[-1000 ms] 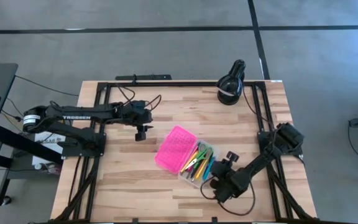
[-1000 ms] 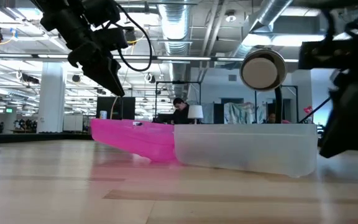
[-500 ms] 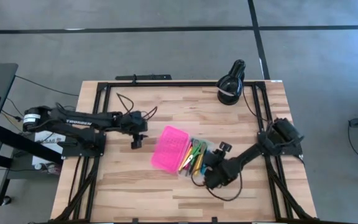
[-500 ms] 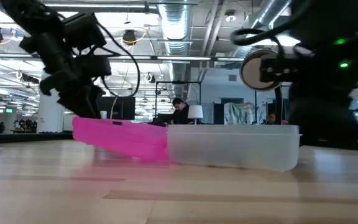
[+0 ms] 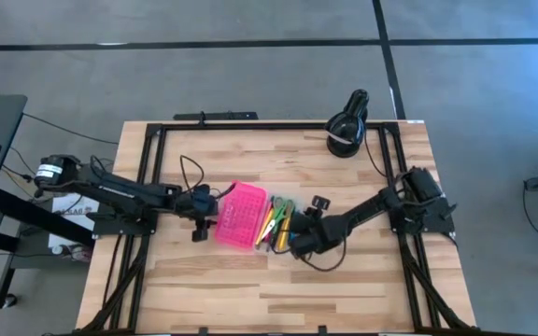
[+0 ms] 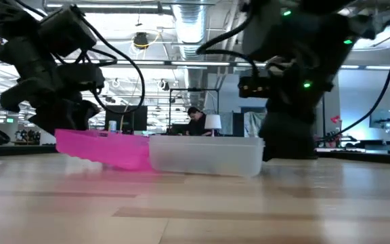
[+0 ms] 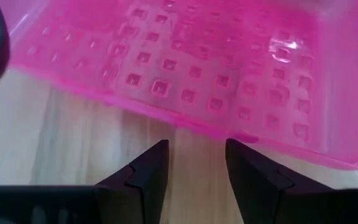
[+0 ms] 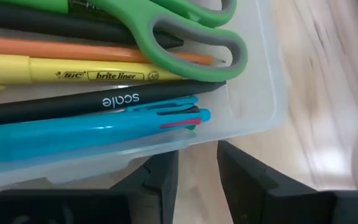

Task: Pick & place school supplies into a supply box
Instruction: Close the black supply box

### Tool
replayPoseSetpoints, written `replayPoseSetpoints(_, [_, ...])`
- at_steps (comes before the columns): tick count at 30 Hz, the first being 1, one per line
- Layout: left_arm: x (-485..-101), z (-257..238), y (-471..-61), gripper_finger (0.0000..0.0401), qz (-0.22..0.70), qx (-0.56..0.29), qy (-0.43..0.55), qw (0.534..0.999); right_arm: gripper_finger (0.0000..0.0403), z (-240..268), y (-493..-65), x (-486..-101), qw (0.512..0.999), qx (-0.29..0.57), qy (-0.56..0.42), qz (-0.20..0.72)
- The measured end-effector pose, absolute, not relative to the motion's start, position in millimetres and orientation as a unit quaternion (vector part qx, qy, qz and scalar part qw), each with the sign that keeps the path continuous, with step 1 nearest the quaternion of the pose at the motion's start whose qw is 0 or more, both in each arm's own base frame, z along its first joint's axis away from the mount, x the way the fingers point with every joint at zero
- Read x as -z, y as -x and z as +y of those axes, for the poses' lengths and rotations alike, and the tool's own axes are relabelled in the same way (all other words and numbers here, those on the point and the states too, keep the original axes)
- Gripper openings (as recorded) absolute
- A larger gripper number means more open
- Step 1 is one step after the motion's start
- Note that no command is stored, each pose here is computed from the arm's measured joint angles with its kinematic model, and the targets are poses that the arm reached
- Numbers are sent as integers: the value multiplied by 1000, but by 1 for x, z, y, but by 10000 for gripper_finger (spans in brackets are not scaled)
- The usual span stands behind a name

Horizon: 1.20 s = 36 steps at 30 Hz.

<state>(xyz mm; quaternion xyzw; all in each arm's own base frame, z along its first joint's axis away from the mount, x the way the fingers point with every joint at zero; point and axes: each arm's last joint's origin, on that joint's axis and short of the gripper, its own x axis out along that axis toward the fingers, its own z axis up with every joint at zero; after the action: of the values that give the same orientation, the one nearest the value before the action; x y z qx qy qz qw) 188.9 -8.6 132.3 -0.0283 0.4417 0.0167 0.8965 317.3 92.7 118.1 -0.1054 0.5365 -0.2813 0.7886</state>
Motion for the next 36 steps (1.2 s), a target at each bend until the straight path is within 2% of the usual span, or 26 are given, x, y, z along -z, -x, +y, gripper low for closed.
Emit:
replayPoseSetpoints(10, [-131,-23,-187,155,442,-5,5,897,107,70,-333,-119,796,250,138,534])
replayPoseSetpoints(24, [-131,-41,-184,155,442,18,28,896,107,51,-340,-121,792,239,161,539])
replayPoseSetpoints(36, [-133,-43,-184,155,439,-1,11,899,107,46,-342,-120,792,238,157,540])
